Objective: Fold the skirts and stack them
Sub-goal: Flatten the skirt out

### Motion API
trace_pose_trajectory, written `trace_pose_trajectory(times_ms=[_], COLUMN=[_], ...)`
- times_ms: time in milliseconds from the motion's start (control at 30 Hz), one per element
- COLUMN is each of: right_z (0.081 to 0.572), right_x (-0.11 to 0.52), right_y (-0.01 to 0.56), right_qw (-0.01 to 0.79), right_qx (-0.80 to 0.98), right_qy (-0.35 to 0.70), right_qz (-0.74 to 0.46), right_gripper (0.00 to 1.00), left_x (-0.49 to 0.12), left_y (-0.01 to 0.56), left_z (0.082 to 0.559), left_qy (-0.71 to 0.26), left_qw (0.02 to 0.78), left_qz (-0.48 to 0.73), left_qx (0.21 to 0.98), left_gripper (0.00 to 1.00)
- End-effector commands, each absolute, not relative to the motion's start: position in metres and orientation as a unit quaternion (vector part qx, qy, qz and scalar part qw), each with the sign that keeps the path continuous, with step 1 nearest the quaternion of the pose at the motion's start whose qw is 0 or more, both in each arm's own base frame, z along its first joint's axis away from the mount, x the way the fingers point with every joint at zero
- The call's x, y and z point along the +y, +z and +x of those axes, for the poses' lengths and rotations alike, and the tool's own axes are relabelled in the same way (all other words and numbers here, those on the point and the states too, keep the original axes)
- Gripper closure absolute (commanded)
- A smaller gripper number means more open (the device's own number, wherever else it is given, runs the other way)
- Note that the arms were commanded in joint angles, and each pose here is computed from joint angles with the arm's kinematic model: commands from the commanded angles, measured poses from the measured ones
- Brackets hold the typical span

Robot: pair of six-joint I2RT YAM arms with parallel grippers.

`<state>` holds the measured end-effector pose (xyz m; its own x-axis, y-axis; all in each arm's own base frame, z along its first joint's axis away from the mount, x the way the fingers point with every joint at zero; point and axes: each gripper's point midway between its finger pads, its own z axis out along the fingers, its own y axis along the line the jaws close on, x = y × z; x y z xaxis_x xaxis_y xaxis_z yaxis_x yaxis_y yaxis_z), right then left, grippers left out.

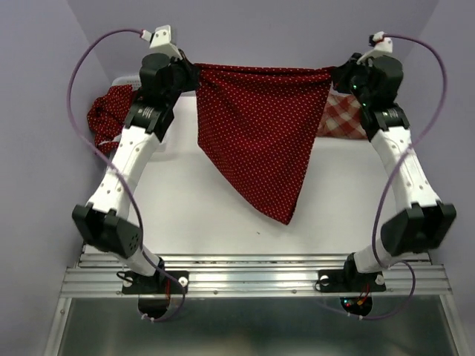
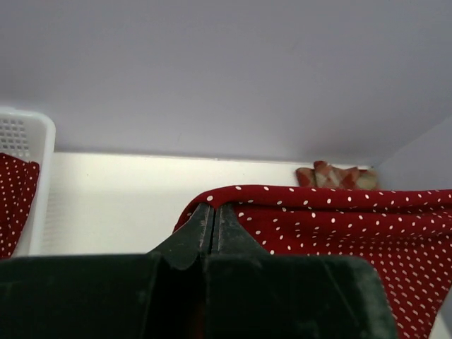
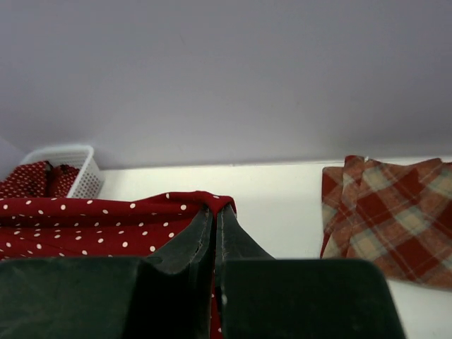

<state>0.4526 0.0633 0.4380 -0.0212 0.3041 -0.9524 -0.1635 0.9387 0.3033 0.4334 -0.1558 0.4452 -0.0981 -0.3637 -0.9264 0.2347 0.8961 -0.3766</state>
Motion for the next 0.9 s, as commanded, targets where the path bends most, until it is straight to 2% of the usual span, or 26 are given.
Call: trace_pose_trajectory(times_ms=[0,33,67,233,333,400,433,533,567,633,667,733,767,833,867], right_z=[0.500,0.507,0.513,0.510,0.504,0.503,0.509,0.499,0.494,0.484,0.471,0.456,0.448,0.422,0.411], right_x=[0.057,0.053,0.052,0.043,0.047,0.046,0.046,0.048,0.050,0.050,0.052,0.058,0.063,0.070,0.070], right_y=[0.475,0.483,0.504,0.551,0.548,0.536,0.507,0.466,0.429,0.392,0.353,0.311,0.290,0.225,0.206], right_qw=[0.736,0.742,0.757,0.788,0.789,0.783,0.764,0.736,0.710,0.682,0.654,0.621,0.597,0.522,0.492], right_qx=[0.660,0.655,0.638,0.600,0.600,0.609,0.633,0.665,0.692,0.718,0.742,0.765,0.777,0.826,0.843], right_qy=[0.147,0.137,0.135,0.132,0.135,0.127,0.124,0.124,0.129,0.136,0.144,0.164,0.187,0.199,0.198], right_qz=[0.034,0.039,0.038,0.038,0.019,0.017,0.019,0.016,0.018,0.031,0.038,0.052,0.068,0.080,0.091], right_gripper=[0.99,0.99,0.99,0.99,0.99,0.99,0.99,0.99,0.99,0.99,0.99,0.99,0.99,0.99,0.99], left_x=[-0.154,-0.155,-0.152,-0.136,-0.130,-0.132,-0.133,-0.144,-0.147,-0.150,-0.155,-0.162,-0.163,-0.173,-0.180], left_y=[0.488,0.480,0.514,0.562,0.571,0.548,0.546,0.478,0.439,0.409,0.351,0.311,0.262,0.228,0.193], left_z=[0.464,0.479,0.476,0.479,0.473,0.482,0.478,0.485,0.483,0.471,0.466,0.450,0.438,0.418,0.400], left_qy=[-0.228,-0.220,-0.219,-0.229,-0.227,-0.221,-0.222,-0.233,-0.239,-0.258,-0.276,-0.295,-0.296,-0.322,-0.323], left_qw=[0.692,0.684,0.710,0.745,0.765,0.759,0.763,0.734,0.717,0.706,0.663,0.631,0.594,0.555,0.520], left_qz=[-0.009,-0.004,0.002,0.012,0.020,0.027,0.033,0.056,0.056,0.054,0.039,0.031,0.016,-0.004,-0.007], left_qx=[0.685,0.695,0.669,0.627,0.603,0.611,0.606,0.635,0.653,0.657,0.695,0.717,0.748,0.767,0.791], left_gripper=[1.00,1.00,1.00,1.00,1.00,1.00,1.00,1.00,1.00,1.00,1.00,1.00,1.00,1.00,1.00])
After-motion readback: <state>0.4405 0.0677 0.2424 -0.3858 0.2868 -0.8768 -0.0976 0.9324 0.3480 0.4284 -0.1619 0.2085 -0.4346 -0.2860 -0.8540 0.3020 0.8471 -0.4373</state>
